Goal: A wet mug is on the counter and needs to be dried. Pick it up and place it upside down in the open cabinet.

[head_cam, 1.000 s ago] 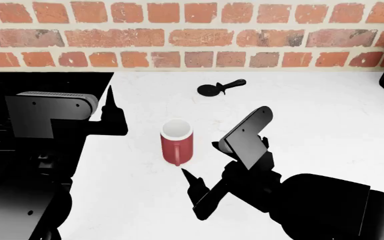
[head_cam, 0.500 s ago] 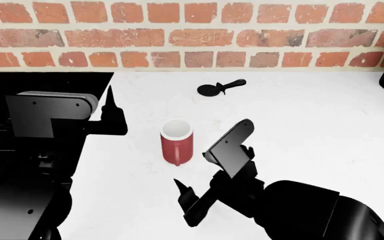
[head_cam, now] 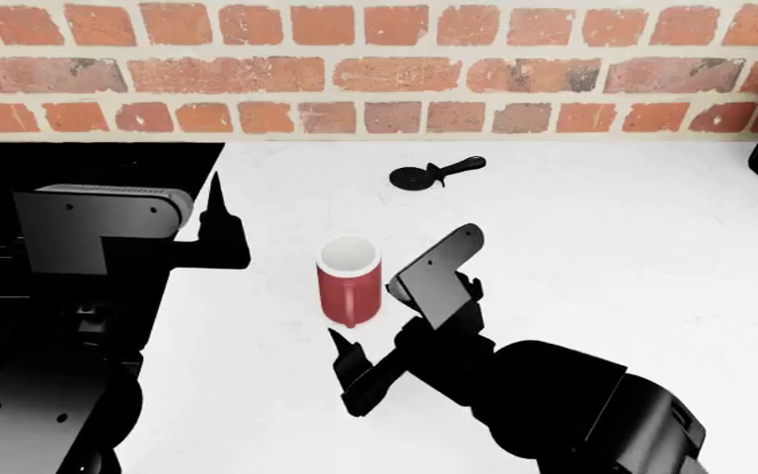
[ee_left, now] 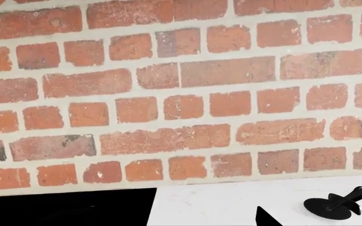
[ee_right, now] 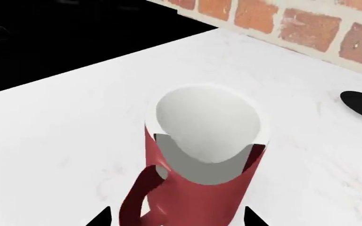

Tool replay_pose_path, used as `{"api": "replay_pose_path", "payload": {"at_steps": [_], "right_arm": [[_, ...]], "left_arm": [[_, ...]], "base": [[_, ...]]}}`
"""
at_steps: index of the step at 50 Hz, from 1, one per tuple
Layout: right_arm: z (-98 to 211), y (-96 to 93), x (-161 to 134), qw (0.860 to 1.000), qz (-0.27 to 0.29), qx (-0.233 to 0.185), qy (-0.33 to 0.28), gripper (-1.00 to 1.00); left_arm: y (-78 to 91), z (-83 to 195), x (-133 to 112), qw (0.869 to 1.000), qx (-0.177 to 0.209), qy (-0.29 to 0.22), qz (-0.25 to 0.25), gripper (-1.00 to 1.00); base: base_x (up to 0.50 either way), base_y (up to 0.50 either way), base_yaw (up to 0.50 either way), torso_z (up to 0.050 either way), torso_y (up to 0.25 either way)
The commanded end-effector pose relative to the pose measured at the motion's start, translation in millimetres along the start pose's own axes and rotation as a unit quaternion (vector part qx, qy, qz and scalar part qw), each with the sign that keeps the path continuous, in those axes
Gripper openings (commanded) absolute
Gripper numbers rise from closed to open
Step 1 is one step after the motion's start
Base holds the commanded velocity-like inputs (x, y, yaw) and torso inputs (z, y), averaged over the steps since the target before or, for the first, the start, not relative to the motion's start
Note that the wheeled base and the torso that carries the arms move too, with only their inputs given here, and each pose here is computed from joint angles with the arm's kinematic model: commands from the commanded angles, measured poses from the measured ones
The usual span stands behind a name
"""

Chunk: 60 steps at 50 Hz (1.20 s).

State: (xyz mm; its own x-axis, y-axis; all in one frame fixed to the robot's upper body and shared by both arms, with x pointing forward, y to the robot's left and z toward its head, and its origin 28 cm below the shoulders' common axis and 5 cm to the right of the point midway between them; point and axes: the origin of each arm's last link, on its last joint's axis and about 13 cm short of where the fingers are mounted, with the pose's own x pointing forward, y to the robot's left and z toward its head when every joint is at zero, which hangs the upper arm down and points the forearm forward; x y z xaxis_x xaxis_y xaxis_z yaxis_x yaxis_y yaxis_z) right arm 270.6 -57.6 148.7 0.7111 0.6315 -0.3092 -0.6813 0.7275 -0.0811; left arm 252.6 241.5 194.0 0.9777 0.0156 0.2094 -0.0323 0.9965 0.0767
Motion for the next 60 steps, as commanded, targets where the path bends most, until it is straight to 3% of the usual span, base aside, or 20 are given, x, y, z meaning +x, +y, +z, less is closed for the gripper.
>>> {"api": "replay_pose_path", "payload": {"at_steps": [1, 33, 34, 60], "right_arm": [[0.7, -1.2, 7.2, 1.0, -0.01, 0.006, -0.008, 1.0], [0.9, -1.8, 17.0, 1.0, -0.014, 0.011, -0.008, 1.0], [1.0, -2.0, 17.0, 1.0, -0.016, 0.011, -0.009, -1.0], [1.9, -2.1, 12.9, 1.0, -0.025, 0.003, -0.015, -1.0]], "left_arm": [[-0.2, -0.6, -0.4, 1.0, 0.001, 0.001, 0.0, 1.0], [2.3, 3.0, -2.6, 1.0, 0.002, -0.004, 0.003, 1.0], [2.6, 2.7, -2.7, 1.0, 0.002, -0.003, 0.004, 1.0], [5.3, 0.7, -4.4, 1.0, 0.0, -0.003, 0.01, 1.0]], "base": [[0.0, 0.0, 0.0, 0.0, 0.0], [0.0, 0.0, 0.0, 0.0, 0.0], [0.0, 0.0, 0.0, 0.0, 0.0], [0.0, 0.0, 0.0, 0.0, 0.0]]}}
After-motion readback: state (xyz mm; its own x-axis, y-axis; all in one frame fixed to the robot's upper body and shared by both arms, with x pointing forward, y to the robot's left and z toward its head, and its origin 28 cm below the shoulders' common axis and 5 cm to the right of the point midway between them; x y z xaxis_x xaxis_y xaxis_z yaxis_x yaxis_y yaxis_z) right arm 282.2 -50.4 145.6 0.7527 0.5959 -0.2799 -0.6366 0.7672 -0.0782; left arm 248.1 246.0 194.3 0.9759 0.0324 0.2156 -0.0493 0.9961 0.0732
